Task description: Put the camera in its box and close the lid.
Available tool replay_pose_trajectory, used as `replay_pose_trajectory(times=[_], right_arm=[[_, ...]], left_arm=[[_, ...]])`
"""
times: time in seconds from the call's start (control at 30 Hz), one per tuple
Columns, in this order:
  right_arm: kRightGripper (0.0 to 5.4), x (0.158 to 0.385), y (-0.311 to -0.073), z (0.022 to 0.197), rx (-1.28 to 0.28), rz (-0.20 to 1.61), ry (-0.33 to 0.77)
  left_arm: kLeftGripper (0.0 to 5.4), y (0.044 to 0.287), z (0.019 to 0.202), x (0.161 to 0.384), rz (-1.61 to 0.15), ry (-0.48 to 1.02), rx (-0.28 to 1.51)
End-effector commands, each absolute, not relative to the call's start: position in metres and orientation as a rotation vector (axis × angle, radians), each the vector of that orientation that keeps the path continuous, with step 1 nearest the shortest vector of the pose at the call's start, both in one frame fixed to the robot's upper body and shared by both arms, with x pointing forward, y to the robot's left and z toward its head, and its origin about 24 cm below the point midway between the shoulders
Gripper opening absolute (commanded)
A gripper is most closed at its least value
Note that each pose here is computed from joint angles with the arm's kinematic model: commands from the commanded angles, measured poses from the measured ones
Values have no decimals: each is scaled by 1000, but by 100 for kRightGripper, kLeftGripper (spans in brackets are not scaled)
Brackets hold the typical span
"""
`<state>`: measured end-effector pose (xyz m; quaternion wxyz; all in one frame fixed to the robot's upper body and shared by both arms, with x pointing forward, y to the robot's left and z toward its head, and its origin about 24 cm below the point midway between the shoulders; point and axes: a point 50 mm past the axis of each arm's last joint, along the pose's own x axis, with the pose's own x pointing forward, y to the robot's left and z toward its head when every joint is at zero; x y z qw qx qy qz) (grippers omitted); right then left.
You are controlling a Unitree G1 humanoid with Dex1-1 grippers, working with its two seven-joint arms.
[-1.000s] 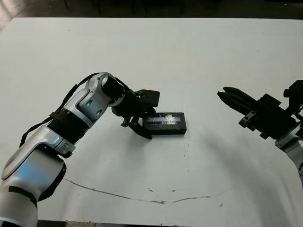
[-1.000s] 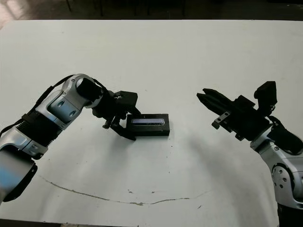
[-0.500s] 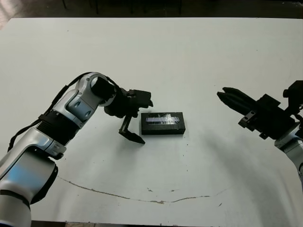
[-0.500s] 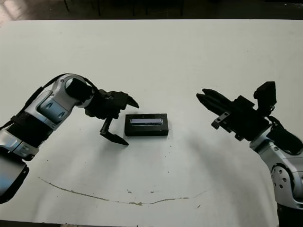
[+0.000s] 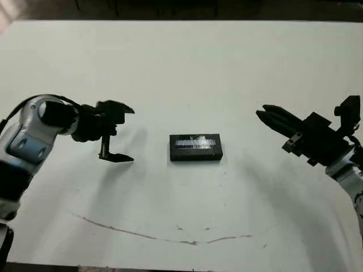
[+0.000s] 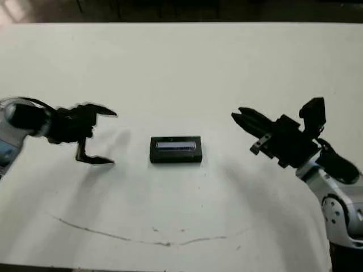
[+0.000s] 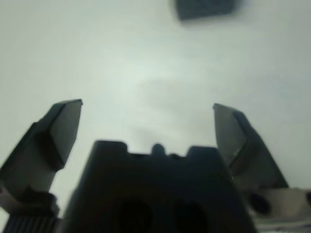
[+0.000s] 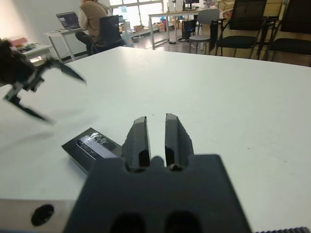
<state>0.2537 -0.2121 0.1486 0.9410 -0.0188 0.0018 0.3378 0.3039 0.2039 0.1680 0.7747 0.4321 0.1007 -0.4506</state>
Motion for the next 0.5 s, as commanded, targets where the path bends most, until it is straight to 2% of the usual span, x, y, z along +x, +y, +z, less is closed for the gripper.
replay_pose_trajectory(times=[0.03,0.1,0.27,0.37,0.5], right_arm=[[0,254,-211,144,-24,684,23],[0,255,-210,144,-22,684,22],[0,255,-210,145,-28,671,0],[0,255,-209,145,-40,650,-3],[0,255,-209,145,-35,628,-8]], left_arm=[[451,200,164,297,-819,51,700],[405,194,166,293,-770,-36,588],[286,159,172,276,-716,-187,341],[217,140,173,264,-700,-230,226],[122,114,167,252,-638,-188,93]])
